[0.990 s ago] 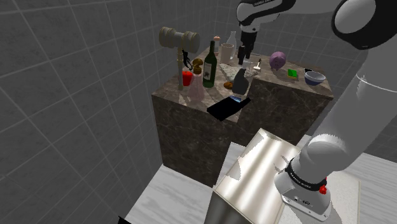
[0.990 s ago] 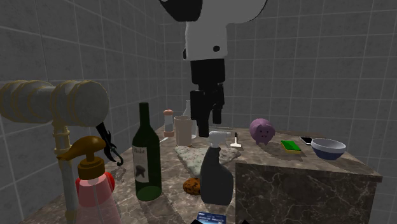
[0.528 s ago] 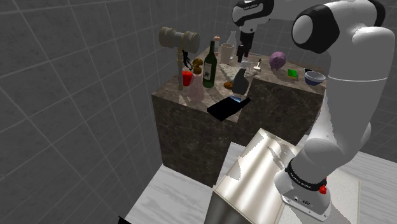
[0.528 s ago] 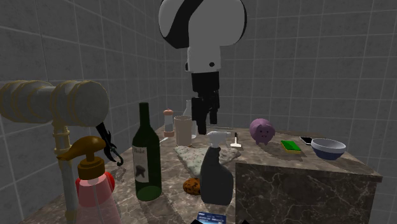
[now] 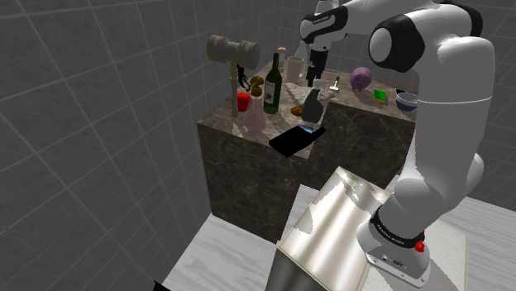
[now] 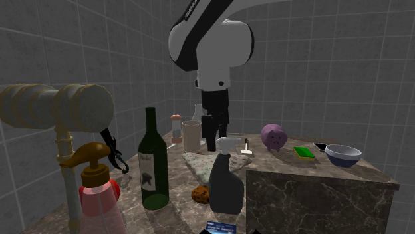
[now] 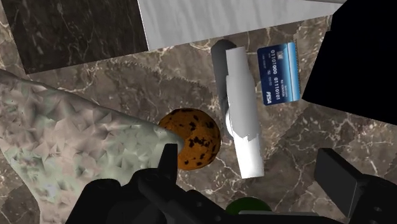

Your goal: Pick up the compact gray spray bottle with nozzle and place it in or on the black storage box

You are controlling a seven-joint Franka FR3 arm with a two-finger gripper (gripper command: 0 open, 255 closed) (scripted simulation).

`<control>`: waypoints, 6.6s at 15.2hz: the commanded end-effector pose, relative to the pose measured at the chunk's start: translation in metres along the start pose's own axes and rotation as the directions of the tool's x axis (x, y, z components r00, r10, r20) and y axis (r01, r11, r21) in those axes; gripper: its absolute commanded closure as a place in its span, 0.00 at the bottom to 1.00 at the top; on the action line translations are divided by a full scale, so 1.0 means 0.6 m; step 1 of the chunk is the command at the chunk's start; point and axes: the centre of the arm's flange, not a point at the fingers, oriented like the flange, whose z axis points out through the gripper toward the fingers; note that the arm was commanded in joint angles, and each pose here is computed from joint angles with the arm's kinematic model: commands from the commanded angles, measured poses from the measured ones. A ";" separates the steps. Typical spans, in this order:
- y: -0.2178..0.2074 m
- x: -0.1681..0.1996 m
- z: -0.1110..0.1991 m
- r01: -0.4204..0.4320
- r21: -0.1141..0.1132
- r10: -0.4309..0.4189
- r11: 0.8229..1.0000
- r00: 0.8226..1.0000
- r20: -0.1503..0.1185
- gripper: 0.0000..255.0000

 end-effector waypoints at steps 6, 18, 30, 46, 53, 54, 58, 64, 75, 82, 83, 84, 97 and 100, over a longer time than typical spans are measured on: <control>0.001 0.001 0.013 0.000 0.000 0.000 1.000 1.000 0.000 0.00; 0.001 0.001 0.013 0.000 0.000 0.000 1.000 1.000 0.000 1.00; 0.008 -0.004 -0.092 0.000 0.000 0.000 1.000 1.000 0.000 1.00; 0.016 -0.011 -0.232 0.000 0.000 0.000 1.000 1.000 0.000 1.00; -0.021 -0.022 -0.289 0.000 0.000 0.000 1.000 1.000 0.000 1.00; -0.040 -0.026 -0.298 0.000 0.000 0.000 1.000 1.000 0.000 1.00; -0.119 -0.042 -0.334 0.000 0.000 0.000 1.000 1.000 0.000 1.00; -0.236 -0.067 -0.389 0.000 0.000 0.000 1.000 1.000 0.000 1.00; -0.358 -0.090 -0.400 0.000 0.000 0.000 1.000 1.000 0.000 1.00; -0.362 -0.087 -0.339 0.000 0.000 0.000 1.000 1.000 0.000 1.00; -0.363 -0.087 -0.330 0.000 0.000 0.000 1.000 1.000 0.000 1.00; -0.363 -0.086 -0.322 0.000 0.000 0.000 1.000 1.000 0.000 1.00; -0.370 -0.080 -0.207 0.000 0.000 0.000 1.000 1.000 0.000 1.00; -0.372 -0.079 -0.181 0.000 0.000 0.000 1.000 1.000 0.000 1.00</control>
